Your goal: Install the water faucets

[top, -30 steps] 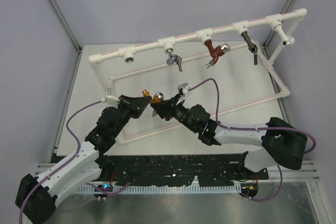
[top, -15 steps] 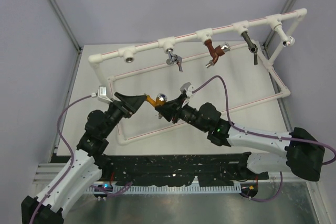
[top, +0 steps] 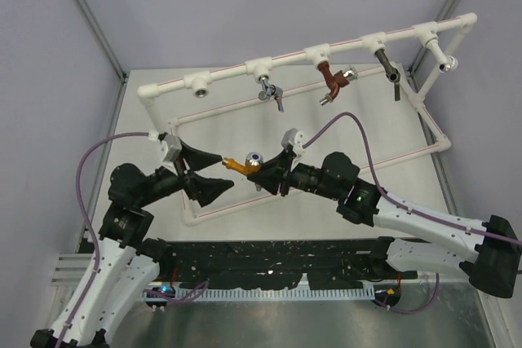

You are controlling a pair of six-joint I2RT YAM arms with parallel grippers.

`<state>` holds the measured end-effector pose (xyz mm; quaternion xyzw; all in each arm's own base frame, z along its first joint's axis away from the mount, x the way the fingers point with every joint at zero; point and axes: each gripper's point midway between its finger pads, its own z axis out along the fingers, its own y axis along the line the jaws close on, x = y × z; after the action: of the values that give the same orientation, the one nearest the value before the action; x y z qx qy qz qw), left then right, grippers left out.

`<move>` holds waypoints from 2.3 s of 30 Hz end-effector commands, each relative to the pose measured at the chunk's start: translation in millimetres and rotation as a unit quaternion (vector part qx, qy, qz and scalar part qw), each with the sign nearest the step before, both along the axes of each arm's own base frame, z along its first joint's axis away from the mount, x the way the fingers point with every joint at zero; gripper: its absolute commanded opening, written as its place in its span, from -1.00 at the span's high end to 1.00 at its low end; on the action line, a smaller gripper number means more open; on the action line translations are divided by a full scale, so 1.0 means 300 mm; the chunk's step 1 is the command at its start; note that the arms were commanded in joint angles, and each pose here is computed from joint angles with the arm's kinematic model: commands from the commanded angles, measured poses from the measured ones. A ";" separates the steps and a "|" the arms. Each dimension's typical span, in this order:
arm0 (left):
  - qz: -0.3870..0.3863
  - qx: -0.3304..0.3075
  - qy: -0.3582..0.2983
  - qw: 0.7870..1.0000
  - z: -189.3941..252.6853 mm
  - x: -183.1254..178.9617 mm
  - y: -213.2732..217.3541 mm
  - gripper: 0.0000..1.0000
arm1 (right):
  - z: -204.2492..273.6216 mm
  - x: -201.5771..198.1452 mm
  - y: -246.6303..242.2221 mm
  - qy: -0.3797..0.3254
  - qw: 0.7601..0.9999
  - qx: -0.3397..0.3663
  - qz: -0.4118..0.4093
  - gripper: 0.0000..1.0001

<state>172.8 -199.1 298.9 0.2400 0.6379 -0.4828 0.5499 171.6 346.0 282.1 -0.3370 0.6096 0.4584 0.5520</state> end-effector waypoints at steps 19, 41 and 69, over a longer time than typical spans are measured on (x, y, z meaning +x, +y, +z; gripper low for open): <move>-0.109 0.126 -0.138 0.976 -0.011 -0.108 -0.009 -0.72 | 0.194 -0.153 0.027 -0.086 0.986 0.020 0.140 0.90; -0.206 0.100 -0.166 0.959 0.005 -0.218 -0.038 -0.61 | 0.210 -0.210 0.021 -0.104 0.977 0.025 0.184 0.89; -0.162 0.019 -0.138 0.977 0.053 -0.186 -0.055 1.00 | 0.212 -0.213 0.072 -0.063 0.974 0.078 0.202 -0.40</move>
<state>115.5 -214.2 288.0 0.4289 0.5512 -0.5081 0.5041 113.2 362.9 328.0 -0.4500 0.4848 0.5537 0.5059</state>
